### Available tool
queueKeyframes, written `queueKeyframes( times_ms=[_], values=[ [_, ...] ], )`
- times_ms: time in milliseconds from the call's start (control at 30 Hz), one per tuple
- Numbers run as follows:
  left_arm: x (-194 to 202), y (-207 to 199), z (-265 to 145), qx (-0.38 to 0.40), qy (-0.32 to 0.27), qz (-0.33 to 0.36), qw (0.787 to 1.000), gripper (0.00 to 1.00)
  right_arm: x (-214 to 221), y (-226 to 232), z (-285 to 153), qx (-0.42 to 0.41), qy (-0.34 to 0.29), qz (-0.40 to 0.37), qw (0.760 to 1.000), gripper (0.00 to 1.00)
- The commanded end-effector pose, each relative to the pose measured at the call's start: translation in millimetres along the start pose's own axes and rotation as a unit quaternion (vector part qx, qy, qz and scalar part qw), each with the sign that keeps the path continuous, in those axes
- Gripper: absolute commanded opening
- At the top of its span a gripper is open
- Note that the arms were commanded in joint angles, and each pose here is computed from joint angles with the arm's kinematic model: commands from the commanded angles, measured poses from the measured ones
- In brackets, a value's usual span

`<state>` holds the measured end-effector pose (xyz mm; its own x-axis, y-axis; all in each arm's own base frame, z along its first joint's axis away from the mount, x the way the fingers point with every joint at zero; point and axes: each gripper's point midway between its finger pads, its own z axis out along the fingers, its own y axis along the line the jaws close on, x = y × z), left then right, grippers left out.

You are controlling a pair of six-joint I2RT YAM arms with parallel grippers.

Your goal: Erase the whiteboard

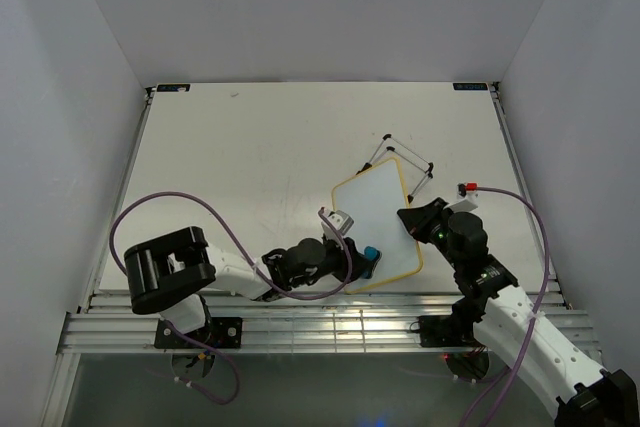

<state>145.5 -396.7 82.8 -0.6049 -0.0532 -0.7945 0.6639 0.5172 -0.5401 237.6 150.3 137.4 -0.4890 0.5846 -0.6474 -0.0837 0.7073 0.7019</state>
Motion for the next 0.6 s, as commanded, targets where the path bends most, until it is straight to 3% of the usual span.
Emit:
queueKeyframes(
  times_ms=[0,233,467,567],
  values=[
    [60,-11,-22,0.034,0.104,-0.018,0.994,0.00,5,1,0,-0.001,-0.003,0.027,1.000,0.08],
    [71,-33,-26,0.085,0.141,0.023,0.986,0.00,18,-7,2,0.002,0.017,0.014,1.000,0.08],
    [66,-22,5,0.016,0.199,0.127,0.972,0.00,10,-7,-4,0.007,0.004,-0.001,1.000,0.08],
    [62,-16,3,-0.001,0.189,0.136,0.973,0.00,5,-1,-7,-0.006,-0.006,0.000,1.000,0.08]
  ],
)
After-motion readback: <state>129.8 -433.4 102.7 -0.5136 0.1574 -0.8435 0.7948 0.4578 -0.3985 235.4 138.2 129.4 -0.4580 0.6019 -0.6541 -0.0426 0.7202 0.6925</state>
